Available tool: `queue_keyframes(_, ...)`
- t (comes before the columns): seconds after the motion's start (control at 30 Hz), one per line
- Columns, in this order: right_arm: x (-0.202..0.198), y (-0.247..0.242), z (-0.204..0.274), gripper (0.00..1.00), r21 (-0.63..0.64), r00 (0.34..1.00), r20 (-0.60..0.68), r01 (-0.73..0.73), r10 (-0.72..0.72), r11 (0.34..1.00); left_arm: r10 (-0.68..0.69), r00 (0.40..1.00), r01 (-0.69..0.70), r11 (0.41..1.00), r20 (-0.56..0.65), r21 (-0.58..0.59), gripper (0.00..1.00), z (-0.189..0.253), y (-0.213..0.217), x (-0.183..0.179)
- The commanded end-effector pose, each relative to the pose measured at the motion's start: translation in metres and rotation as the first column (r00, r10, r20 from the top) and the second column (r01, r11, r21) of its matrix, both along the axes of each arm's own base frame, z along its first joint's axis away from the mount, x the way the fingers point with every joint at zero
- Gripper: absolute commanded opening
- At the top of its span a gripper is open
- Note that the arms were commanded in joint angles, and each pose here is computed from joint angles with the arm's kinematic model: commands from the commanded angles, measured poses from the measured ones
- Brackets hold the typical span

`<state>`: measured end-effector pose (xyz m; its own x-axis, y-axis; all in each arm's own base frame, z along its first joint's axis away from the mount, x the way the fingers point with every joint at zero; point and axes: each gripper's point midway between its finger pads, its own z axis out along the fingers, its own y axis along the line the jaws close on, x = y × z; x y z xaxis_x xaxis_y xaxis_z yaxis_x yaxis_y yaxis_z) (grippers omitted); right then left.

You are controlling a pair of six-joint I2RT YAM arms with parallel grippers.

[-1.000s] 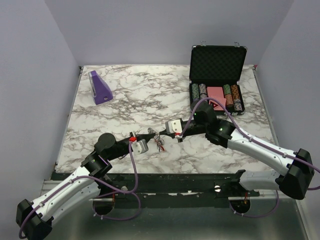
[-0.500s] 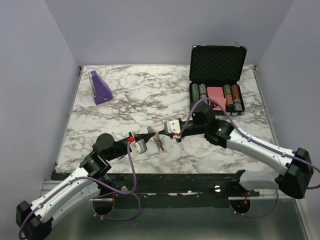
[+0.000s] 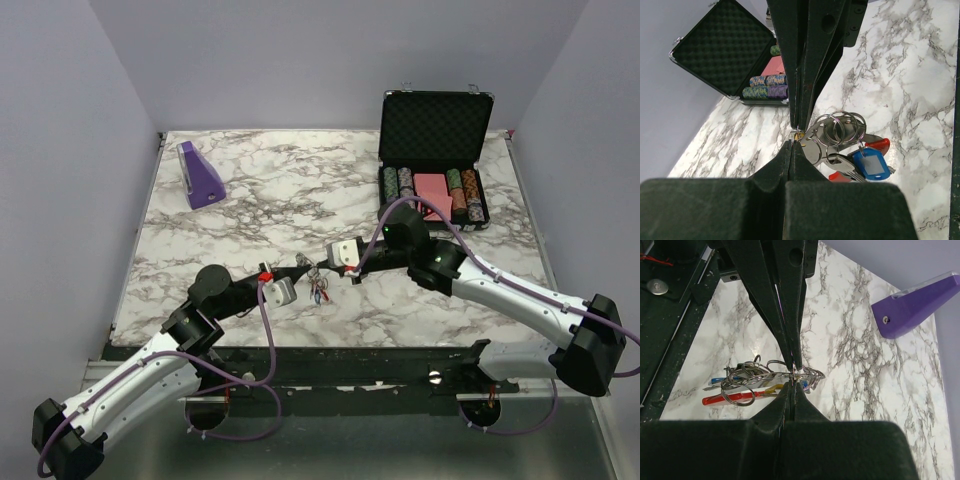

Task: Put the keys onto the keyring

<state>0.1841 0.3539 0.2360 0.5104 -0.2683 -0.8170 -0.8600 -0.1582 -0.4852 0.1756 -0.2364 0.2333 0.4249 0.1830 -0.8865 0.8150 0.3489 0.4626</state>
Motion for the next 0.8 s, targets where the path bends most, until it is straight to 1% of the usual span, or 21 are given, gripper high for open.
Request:
queue_keyframes(0.0,-0.008,0.008,0.010,0.01,0.040,0.999,-0.001,-0.049,0.049,0.998,0.004,0.999,-0.003,1.000,0.042,-0.029,0.00,0.019,0.000,0.001)
queue_keyframes(0.37,-0.009,0.012,0.019,0.00,0.065,0.998,-0.008,-0.055,0.056,0.996,0.005,0.999,-0.004,1.000,0.038,-0.021,0.00,0.019,-0.001,0.001)
queue_keyframes(0.63,-0.011,0.007,0.006,0.00,0.017,0.997,0.011,-0.076,0.076,0.997,0.016,0.999,-0.015,0.999,0.042,-0.031,0.00,0.022,0.000,0.002)
queue_keyframes(0.77,-0.011,0.005,0.002,0.00,0.001,0.995,0.036,-0.088,0.088,0.996,0.026,1.000,-0.025,0.999,0.017,-0.037,0.00,0.022,0.000,0.004)
